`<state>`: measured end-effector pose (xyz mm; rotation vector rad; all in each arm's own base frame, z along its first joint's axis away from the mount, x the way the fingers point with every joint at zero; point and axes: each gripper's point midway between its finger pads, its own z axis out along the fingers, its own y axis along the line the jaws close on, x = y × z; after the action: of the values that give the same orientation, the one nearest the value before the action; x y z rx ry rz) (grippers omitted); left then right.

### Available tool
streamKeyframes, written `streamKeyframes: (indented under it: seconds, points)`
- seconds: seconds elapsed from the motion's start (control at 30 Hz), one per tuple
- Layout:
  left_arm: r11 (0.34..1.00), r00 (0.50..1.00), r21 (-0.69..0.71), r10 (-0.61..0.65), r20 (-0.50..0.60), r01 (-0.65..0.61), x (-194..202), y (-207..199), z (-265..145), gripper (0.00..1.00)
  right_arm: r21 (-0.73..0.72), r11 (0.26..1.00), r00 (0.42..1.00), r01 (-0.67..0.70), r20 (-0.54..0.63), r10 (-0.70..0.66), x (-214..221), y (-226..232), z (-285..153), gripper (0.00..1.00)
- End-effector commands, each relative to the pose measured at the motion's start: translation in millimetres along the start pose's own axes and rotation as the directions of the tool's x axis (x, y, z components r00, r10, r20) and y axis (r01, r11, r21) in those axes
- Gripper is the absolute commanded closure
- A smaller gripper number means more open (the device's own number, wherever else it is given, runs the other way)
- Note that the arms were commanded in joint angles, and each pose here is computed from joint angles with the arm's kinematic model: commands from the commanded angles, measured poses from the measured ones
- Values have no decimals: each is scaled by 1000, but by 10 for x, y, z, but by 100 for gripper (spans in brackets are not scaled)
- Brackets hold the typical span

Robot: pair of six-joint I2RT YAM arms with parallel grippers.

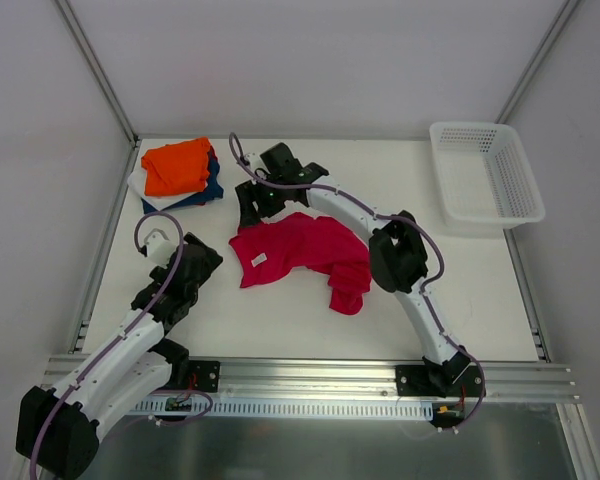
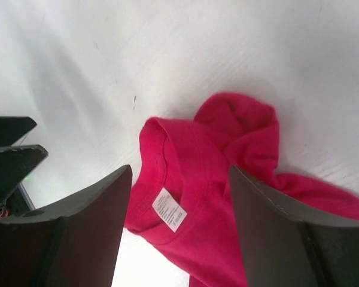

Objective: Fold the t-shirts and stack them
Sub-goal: Flatten the tshirt out

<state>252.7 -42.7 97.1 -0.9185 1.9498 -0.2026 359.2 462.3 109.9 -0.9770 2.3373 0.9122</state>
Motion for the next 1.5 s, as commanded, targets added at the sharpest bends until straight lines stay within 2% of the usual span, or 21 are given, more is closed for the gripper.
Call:
streamKeyframes:
  seconds: [0.0, 0.23, 0.47, 0.73, 0.9, 0.97, 1.2, 1.47]
  points:
    - [1000, 1000, -17, 20, 15, -19, -47, 39, 1, 14, 2, 997, 997, 72, 31, -72, -201, 197, -73, 31]
    - [1000, 1000, -17, 9, 17, -8, -44, 49, 0, 11, -5, 987, 987, 158, -34, -158, 40, 312, 162, 34]
    - [1000, 1000, -15, 2, 15, -2, -41, 33, 2, 10, -36, 989, 985, 143, -93, -145, 349, 289, 368, 36]
    - [1000, 1000, -10, 12, 14, -12, -43, 34, -6, 9, -27, 987, 981, 156, -110, -158, 466, 197, 448, 37]
    - [1000, 1000, -11, 6, 14, -6, -28, 56, -7, 9, -33, 988, 980, 148, -128, -151, 567, 163, 512, 47]
    - [1000, 1000, -14, 10, 12, -9, -22, 64, -4, 9, -32, 990, 980, 141, -134, -144, 600, 152, 524, 46]
    - [1000, 1000, -18, 9, 11, -9, -12, 75, 4, 8, -14, 986, 982, 169, -79, -169, 361, 173, 286, 31]
    - [999, 1000, -32, 14, 6, -14, 4, 91, 24, 8, -7, 979, 978, 206, -21, -206, 111, 208, 23, 31]
